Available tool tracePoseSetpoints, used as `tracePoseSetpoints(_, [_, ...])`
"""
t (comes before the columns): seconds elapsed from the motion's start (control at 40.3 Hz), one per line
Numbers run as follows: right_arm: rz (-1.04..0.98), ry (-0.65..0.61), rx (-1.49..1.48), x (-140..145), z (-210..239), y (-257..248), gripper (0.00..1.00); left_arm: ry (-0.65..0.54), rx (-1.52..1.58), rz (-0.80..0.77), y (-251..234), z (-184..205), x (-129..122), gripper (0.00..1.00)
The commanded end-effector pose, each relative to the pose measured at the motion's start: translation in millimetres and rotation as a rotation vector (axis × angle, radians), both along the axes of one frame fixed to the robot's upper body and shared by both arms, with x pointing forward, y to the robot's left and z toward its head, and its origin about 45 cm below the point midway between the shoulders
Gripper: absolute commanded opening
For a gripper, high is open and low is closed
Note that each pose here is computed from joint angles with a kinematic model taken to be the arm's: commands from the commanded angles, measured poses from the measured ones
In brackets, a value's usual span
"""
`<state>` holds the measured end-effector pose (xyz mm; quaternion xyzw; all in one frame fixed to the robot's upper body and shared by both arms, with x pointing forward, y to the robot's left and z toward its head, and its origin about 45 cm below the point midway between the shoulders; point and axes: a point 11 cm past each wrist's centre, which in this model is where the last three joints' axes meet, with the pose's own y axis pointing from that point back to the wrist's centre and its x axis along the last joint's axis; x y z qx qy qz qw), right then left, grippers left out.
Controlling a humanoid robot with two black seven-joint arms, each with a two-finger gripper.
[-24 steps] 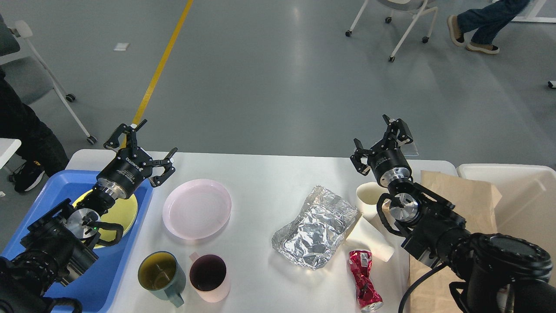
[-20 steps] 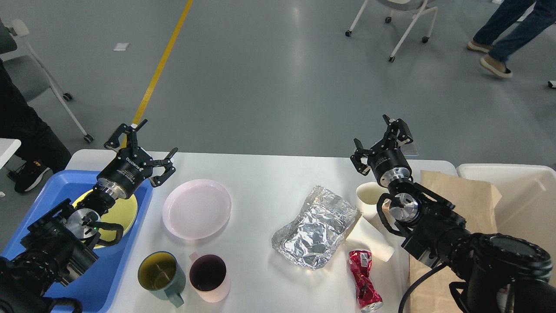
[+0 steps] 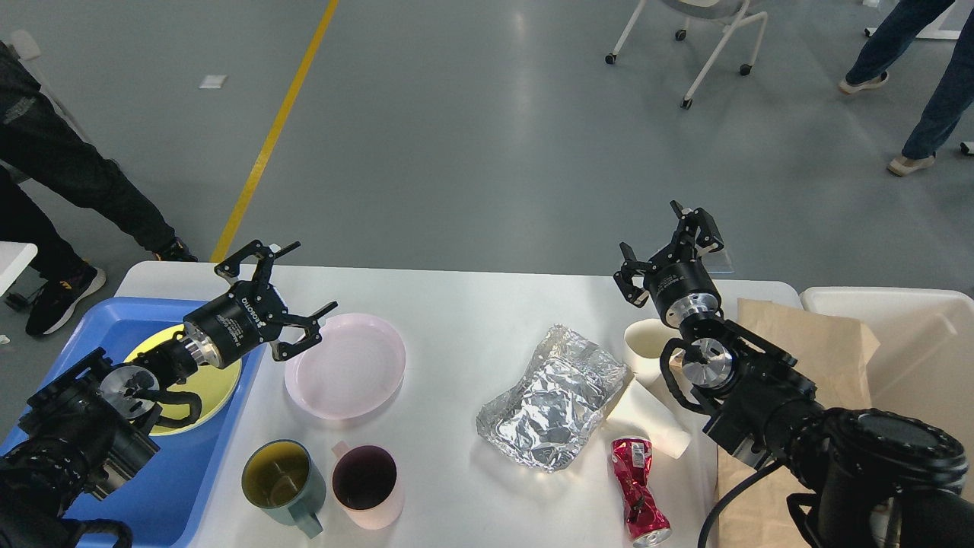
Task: Tidy desktop
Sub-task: 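Release the yellow plate into the blue tray with the left gripper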
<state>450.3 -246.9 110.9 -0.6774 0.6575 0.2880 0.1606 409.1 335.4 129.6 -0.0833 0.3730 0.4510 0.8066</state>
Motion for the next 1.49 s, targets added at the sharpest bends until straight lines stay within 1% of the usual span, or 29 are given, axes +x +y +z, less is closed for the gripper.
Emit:
tracePoseSetpoints(0.0, [0.0, 0.0, 0.0, 0.0, 0.0, 0.1, 1.0, -0.014, 0.004, -0.005, -0.8, 6.1, 4.5, 1.0])
tracePoseSetpoints(0.323, [0.001, 0.0, -0.001, 0.0, -0.1, 0.2, 1.0, -0.048, 0.01, 0.007, 6.2, 21.8, 13.8, 1.0])
tracePoseSetpoints(1.192, [0.001, 0.0, -0.001, 0.0, -0.1, 0.2, 1.0, -0.069, 0.008, 0.026, 14.1, 31.1, 18.0, 1.0])
tracePoseSetpoints(1.267, [0.001, 0.0, -0.001, 0.0, -0.1, 0.2, 1.0, -0.083, 0.013, 0.027, 16.4, 38.4, 22.0, 1.0])
tracePoseSetpoints(1.466, [0.001, 0.0, 0.001, 0.0, 0.0, 0.6, 1.0, -0.186, 0.04, 0.084, 50.4, 90.6, 41.0, 1.0])
